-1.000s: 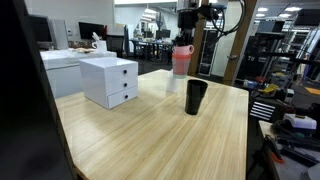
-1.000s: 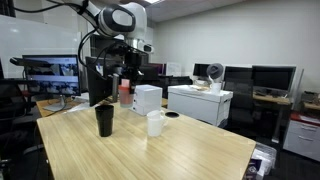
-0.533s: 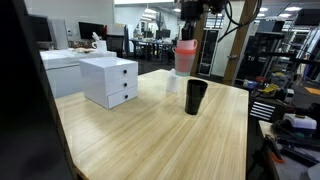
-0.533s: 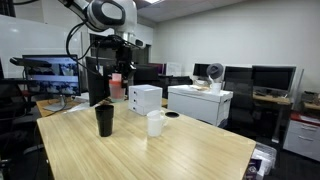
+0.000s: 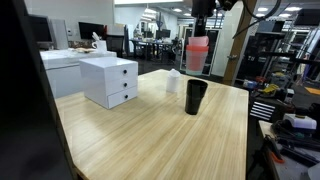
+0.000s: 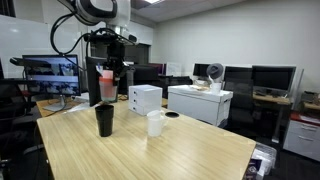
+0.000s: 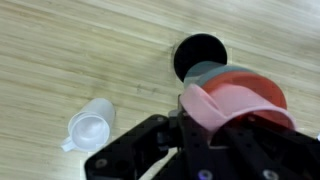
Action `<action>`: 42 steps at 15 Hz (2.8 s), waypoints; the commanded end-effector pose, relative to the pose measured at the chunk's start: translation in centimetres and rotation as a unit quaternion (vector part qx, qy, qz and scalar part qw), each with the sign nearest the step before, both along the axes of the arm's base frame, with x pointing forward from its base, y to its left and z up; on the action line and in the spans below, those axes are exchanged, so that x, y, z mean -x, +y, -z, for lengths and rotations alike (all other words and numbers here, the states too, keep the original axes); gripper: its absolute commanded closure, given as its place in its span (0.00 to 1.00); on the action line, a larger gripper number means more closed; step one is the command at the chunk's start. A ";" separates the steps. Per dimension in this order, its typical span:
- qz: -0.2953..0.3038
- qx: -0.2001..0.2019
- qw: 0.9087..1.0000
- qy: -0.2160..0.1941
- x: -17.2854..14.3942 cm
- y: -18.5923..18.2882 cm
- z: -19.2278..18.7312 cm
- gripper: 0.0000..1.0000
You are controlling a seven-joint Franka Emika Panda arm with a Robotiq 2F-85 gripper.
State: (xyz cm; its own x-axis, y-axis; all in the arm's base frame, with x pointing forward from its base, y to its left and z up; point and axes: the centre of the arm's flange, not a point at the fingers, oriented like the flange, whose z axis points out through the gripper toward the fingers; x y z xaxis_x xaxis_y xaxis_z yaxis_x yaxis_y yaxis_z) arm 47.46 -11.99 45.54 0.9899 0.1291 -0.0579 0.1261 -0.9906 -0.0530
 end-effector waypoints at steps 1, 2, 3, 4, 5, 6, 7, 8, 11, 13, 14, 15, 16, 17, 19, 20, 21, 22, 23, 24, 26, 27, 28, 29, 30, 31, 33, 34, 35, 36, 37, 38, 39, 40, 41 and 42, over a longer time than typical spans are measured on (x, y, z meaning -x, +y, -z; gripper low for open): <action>-0.018 -0.006 1.000 0.010 2.4 0.0 0.4 0.94; -0.019 -0.007 1.000 0.013 2.6 0.0 0.7 0.94; -0.020 -0.007 1.000 0.016 2.8 0.0 0.9 0.94; -0.020 -0.007 1.000 0.020 3.0 0.0 1.2 0.94; -0.020 -0.007 1.000 0.022 3.1 -0.1 1.5 0.94; -0.020 -0.007 0.999 0.025 3.3 -0.1 1.8 0.94; -0.019 -0.006 0.999 0.028 3.3 -0.1 2.2 0.94; -0.018 -0.006 0.999 0.029 3.3 -0.1 2.5 0.94; -0.018 0.000 0.999 0.028 3.0 -0.1 3.8 0.94; -0.018 0.002 0.999 0.027 2.8 0.0 4.4 0.94; -0.017 0.003 1.000 0.023 2.6 0.0 4.4 0.94; -0.017 0.003 1.000 0.022 2.4 0.0 4.4 0.94; -0.016 0.003 1.000 0.020 2.2 0.0 4.4 0.94; -0.016 0.003 1.000 0.019 2.2 0.0 4.5 0.94; -0.017 0.003 1.000 0.016 2.0 -0.1 4.7 0.94; -0.018 0.002 1.000 0.010 2.0 -0.1 5.0 0.94; -0.019 0.000 1.000 0.004 2.1 -0.2 5.2 0.94; -0.019 0.001 1.000 -0.003 2.1 -0.2 5.4 0.93; -0.018 0.000 1.000 -0.004 2.3 -0.3 5.6 0.62; -0.018 0.000 1.000 -0.004 2.4 -0.3 5.8 0.60; -0.018 0.001 1.000 -0.003 2.6 -0.4 6.2 0.47; -0.019 -0.001 1.000 -0.003 2.7 -0.3 6.2 0.40; -0.020 -0.001 1.000 -0.002 2.7 -0.3 6.2 0.34; -0.020 -0.003 1.000 -0.002 2.7 -0.3 5.9 0.27; -0.019 -0.003 1.000 -0.004 2.7 -0.3 5.6 0.20; -0.017 -0.004 1.000 -0.008 2.5 -0.3 4.9 0.13; -0.014 -0.007 1.000 -0.021 2.1 -0.5 3.6 0.02; -0.010 -0.009 0.999 -0.031 1.8 -0.7 2.7 0.00; -0.003 -0.009 0.999 -0.040 1.3 -1.2 2.0 0.00; 0.001 -0.009 0.999 -0.046 1.0 -1.5 1.5 0.00; 0.010 -0.007 0.998 -0.053 0.5 -2.0 1.1 0.00; 0.019 -0.003 0.998 -0.061 0.1 -2.5 0.9 0.00; 0.039 0.002 0.996 -0.077 -0.7 -3.4 1.2 0.00; 0.056 0.009 0.995 -0.086 -1.3 -4.1 1.5 0.00; 0.081 0.016 0.992 -0.098 -2.2 -5.2 2.1 0.00; 0.102 0.022 0.989 -0.109 -2.9 -5.9 2.6 0.00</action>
State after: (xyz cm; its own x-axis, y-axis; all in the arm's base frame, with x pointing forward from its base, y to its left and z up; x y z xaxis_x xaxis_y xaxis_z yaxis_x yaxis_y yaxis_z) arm 47.95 -15.85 44.79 0.9935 0.0354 0.1079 0.0369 -0.9992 -0.0119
